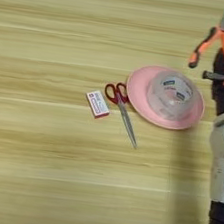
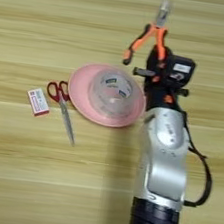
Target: Move the objects on the table
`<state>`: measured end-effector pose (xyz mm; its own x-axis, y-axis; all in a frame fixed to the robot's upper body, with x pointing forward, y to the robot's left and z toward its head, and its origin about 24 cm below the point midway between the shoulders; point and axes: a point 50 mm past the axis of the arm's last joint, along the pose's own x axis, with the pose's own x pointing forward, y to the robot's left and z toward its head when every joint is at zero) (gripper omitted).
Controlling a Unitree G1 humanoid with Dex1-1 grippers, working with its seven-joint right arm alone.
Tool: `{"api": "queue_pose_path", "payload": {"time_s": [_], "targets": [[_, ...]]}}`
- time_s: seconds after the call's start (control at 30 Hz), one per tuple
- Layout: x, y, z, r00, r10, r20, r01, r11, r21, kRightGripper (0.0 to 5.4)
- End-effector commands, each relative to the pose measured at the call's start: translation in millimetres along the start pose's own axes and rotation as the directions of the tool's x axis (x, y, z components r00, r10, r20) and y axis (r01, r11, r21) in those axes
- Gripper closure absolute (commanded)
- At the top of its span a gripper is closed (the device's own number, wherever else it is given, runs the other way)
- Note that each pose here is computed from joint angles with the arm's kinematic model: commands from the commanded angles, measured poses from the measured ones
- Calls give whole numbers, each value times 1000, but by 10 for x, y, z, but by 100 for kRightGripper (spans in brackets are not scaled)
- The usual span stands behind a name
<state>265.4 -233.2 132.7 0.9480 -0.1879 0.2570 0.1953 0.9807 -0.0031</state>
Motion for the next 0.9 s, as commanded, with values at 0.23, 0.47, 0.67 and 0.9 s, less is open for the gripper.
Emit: {"api": "queue_pose_path", "payload": {"time_s": [0.23,0.47,0.67,0.9], "targets": [[165,-474,-89,987,-141,-83,132,986,-106,448],[182,-562,-431,962,-117,-246,105,993,-58,448],[173,-701,-685,928,-120,-353,89,991,-103,448],[131,-849,-793,910,-151,-386,112,986,-122,448]]}}
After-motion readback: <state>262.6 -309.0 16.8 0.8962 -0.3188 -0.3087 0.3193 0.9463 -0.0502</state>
